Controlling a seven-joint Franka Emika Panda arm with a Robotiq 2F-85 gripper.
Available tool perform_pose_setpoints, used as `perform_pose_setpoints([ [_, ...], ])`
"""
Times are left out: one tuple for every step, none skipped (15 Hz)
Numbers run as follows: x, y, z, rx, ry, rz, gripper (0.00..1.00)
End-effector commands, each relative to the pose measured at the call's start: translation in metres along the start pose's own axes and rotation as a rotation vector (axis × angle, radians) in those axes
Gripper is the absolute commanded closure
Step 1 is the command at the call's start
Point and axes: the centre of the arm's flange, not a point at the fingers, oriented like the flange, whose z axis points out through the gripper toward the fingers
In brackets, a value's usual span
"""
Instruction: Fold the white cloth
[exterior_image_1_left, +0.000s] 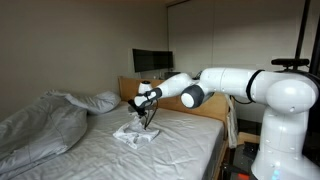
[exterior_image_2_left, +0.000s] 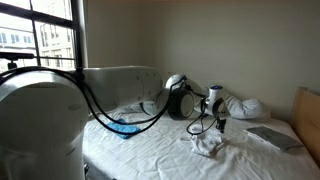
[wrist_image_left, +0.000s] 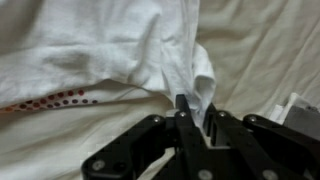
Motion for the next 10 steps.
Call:
perform_pose_setpoints([
  [-0.003,-0.048,0.039,0.113,0.031,-0.009,0.51],
  [-0.004,-0.05,0.038,0.134,0.035,-0.011,0.44],
  [-0.004,-0.05,0.037,0.152,0.038,-0.014,0.38],
  [-0.005,-0.05,0.037,0.165,0.04,-0.015,0.31],
  [-0.006,-0.05,0.037,0.175,0.042,-0.016,0.25],
  [-0.007,-0.049,0.036,0.184,0.039,-0.018,0.18],
  [-0.01,-0.047,0.035,0.19,0.032,-0.023,0.12],
  [-0.016,-0.043,0.03,0.196,0.017,-0.035,0.06],
  [-0.022,-0.04,0.026,0.2,-0.008,-0.046,0.01],
  [-0.029,-0.036,0.023,0.199,-0.031,-0.057,0.0],
])
